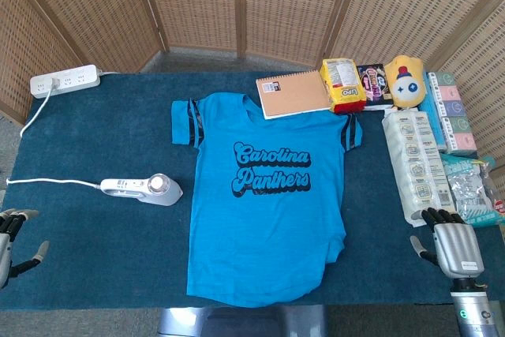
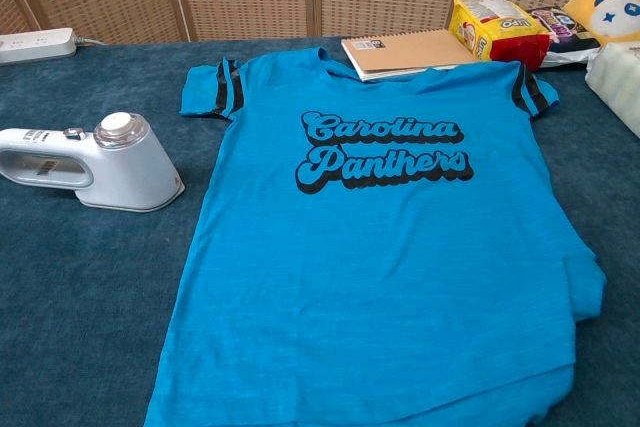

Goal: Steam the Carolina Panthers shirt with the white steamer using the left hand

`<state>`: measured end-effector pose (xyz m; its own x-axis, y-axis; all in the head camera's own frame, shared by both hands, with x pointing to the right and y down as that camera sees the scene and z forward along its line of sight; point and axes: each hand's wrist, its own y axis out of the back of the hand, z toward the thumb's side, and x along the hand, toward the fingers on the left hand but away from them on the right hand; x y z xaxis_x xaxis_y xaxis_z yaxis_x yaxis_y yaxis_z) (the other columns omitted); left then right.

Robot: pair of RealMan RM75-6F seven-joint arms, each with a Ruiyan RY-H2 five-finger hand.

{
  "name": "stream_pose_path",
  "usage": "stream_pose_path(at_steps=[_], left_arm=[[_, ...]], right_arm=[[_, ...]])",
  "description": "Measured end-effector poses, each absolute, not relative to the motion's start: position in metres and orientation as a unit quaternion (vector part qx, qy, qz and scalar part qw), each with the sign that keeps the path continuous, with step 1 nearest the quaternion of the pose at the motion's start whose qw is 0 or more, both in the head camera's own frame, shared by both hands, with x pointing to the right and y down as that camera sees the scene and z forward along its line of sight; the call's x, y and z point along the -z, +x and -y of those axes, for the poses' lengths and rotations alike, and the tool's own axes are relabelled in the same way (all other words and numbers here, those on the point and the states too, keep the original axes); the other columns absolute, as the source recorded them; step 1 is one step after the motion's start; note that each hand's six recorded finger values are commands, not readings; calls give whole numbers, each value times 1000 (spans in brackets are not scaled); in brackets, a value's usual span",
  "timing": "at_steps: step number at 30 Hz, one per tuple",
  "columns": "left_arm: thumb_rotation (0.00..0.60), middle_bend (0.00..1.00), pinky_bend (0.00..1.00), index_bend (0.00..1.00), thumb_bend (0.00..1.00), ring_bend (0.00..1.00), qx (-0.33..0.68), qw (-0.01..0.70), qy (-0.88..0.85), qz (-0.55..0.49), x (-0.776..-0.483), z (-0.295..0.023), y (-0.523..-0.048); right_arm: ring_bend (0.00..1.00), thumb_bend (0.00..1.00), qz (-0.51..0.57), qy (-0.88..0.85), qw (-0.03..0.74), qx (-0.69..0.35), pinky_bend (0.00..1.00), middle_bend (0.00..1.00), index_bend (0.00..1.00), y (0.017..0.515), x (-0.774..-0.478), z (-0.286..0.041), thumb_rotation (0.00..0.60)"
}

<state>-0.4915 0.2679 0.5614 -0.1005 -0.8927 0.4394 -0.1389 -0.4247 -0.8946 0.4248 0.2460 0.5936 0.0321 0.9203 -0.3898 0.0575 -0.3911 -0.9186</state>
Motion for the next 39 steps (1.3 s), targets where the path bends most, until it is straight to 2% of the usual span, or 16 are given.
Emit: stream_pose_path(at_steps=[7, 19, 26, 32, 39], left_arm=[[380, 288, 227, 245, 322, 197, 603, 310, -597, -428, -566, -269, -490], [382, 288, 227, 246, 323, 198, 585, 325, -593, -447, -554, -258, -489], [380, 288, 227, 245, 323, 197, 572, 326, -601, -454, -550, -248, -483], [385, 288, 227, 246, 322, 197, 559, 332, -618, -443, -550, -235, -469], [382, 288, 227, 246, 322, 197, 549, 340, -629, -432, -550, -218, -454]], right_arm=[[392, 341, 398, -615, 377, -567, 376, 422, 402, 423, -597, -246, 600], [388, 324, 394, -633, 377, -550, 365, 420, 402, 416, -595, -244, 600], [386, 219, 381, -660, 370, -530, 363, 418, 402, 401, -600, -241, 600], [375, 161, 352, -692, 375, -506, 347, 395, 364, 376, -607, -238, 600], [357, 158, 300, -735, 385, -471, 334, 374, 363, 335, -620, -241, 600]])
